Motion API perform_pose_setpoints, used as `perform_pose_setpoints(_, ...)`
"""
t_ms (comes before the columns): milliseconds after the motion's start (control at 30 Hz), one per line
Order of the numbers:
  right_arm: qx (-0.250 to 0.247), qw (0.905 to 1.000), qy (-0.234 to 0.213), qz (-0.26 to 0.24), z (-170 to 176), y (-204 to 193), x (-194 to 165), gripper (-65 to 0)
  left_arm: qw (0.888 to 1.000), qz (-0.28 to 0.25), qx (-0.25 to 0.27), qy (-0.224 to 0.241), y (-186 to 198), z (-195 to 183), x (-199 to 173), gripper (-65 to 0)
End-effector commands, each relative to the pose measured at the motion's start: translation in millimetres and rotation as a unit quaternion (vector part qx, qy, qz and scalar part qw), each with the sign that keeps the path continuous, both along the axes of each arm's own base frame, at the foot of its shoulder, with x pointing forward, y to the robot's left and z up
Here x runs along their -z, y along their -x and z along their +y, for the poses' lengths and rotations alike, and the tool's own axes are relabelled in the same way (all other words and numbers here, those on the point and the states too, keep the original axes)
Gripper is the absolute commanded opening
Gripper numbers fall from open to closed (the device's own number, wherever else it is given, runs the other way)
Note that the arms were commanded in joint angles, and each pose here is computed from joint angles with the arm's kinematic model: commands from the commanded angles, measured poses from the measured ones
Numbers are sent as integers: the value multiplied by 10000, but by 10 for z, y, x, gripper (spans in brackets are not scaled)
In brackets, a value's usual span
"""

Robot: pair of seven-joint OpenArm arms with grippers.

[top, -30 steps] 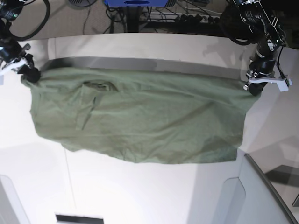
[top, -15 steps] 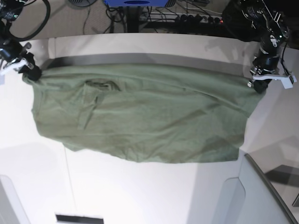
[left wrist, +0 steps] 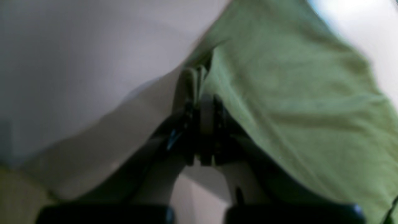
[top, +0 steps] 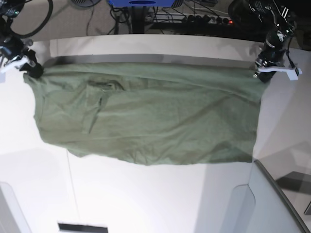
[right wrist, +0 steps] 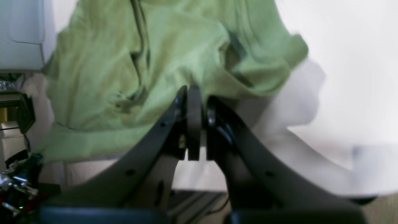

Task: Layout the t-shirt on the table in an organized manner, then fold the t-shirt properly
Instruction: 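Pull both held corners apart to stretch the shirt edge taut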

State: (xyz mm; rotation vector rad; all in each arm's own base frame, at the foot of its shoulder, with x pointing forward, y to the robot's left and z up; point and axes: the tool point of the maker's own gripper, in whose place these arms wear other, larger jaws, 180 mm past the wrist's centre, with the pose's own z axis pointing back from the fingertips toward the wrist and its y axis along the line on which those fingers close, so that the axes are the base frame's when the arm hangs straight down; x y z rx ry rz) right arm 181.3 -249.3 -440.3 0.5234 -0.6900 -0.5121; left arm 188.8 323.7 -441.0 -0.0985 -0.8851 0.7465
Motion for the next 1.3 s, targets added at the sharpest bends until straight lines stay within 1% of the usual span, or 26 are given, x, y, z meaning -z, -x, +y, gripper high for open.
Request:
perform_pose_setpoints(0,29,9997,88,-242,-73,-92,-111,-645,9996,-230,6,-131,-65,70,-133,-650)
perform_pose_setpoints(133,33,9996,94,-253,-80,-105,-118,-645,9991,-356,67,-206,-142,61,-229,-650)
perform_pose_setpoints(300,52,9997,70,-217,-78,-78,-92,-645,9994,-279,53,-189,-99,63,-182,-650)
perform_pose_setpoints(500,163,9995,-250,100,-19,65,137,-645,9997,-172,41,-193,-3,73,-143,-650)
perform_pose_setpoints(733,175,9994,-253,176,-16,136,169,-645,9998,-50,38,-201,104,76,-96,-650)
perform_pose_setpoints(967,201,9991,-272,253,-15,206,206,-645,9998,164,-31,-48,223,68,75,-650)
perform_pose_setpoints(1133,285,9984,-354,337,-18,262,267,-645,9998,171,-35,-57,232,79,73,-650)
perform_pose_setpoints(1267,308,9986,-339,264,-27,230,243,-645,9999,90,11,-134,182,87,-7,-650)
